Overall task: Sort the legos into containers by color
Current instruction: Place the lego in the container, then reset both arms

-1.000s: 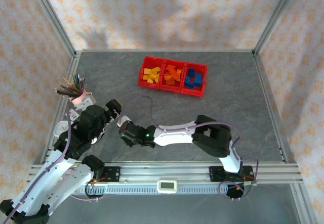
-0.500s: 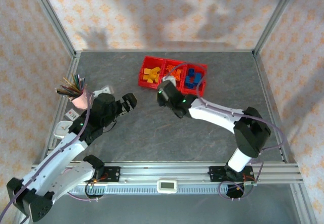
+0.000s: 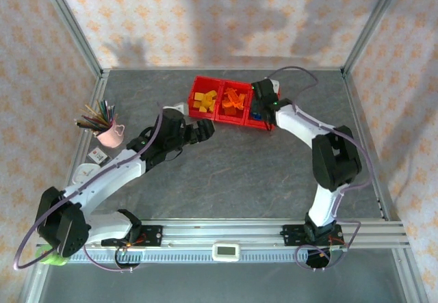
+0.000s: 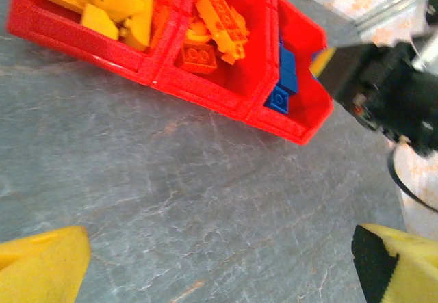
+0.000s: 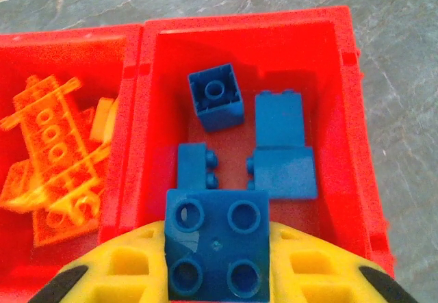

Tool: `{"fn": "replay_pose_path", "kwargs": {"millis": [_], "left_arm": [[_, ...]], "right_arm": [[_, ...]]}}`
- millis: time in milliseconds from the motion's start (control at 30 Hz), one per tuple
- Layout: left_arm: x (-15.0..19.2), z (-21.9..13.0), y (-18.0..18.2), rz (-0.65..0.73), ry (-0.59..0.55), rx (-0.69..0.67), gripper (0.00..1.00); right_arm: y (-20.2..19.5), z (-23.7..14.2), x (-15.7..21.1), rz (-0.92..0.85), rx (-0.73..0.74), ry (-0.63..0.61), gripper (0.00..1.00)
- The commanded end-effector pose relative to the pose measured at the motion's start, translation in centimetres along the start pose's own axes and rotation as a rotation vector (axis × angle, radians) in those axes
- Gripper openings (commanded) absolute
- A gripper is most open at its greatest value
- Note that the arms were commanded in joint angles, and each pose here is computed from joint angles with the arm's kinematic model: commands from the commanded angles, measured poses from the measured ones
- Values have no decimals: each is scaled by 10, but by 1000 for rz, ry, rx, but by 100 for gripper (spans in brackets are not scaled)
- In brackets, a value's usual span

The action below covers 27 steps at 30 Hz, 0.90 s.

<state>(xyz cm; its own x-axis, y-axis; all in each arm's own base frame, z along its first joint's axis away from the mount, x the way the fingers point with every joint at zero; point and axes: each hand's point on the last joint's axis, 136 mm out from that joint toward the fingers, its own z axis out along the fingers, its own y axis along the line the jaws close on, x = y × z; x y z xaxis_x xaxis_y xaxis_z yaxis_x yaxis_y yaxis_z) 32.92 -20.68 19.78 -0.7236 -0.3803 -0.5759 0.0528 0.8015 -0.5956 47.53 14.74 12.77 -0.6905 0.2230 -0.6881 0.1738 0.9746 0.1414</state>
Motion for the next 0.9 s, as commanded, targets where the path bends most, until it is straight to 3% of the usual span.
{"fn": "replay_pose_path", "kwargs": {"millis": [0, 100, 233, 567, 667, 767, 867], "left_arm": [[-12, 7, -26, 33, -30, 79, 99], [-10, 16, -26, 32, -17, 74, 99], [-10, 19, -22, 33, -20, 54, 99], [-26, 6, -7, 47, -104, -13, 99], [-44, -5, 13, 37, -177, -53, 99], [-71, -23, 60, 1, -297, -200, 99], [-94, -45, 119, -32, -441, -403, 99]], "right_arm": [[-8, 18, -16, -2, 24, -9, 27], [-9, 38, -19, -1, 10, 8, 33], [-3, 38, -31, -9, -12, -9, 49], [5, -37, -61, 7, -165, -162, 73], [-16, -65, -66, 38, -117, -230, 82], [-65, -82, -60, 106, 61, -317, 100], [-131, -97, -44, 219, 255, -416, 100]]}}
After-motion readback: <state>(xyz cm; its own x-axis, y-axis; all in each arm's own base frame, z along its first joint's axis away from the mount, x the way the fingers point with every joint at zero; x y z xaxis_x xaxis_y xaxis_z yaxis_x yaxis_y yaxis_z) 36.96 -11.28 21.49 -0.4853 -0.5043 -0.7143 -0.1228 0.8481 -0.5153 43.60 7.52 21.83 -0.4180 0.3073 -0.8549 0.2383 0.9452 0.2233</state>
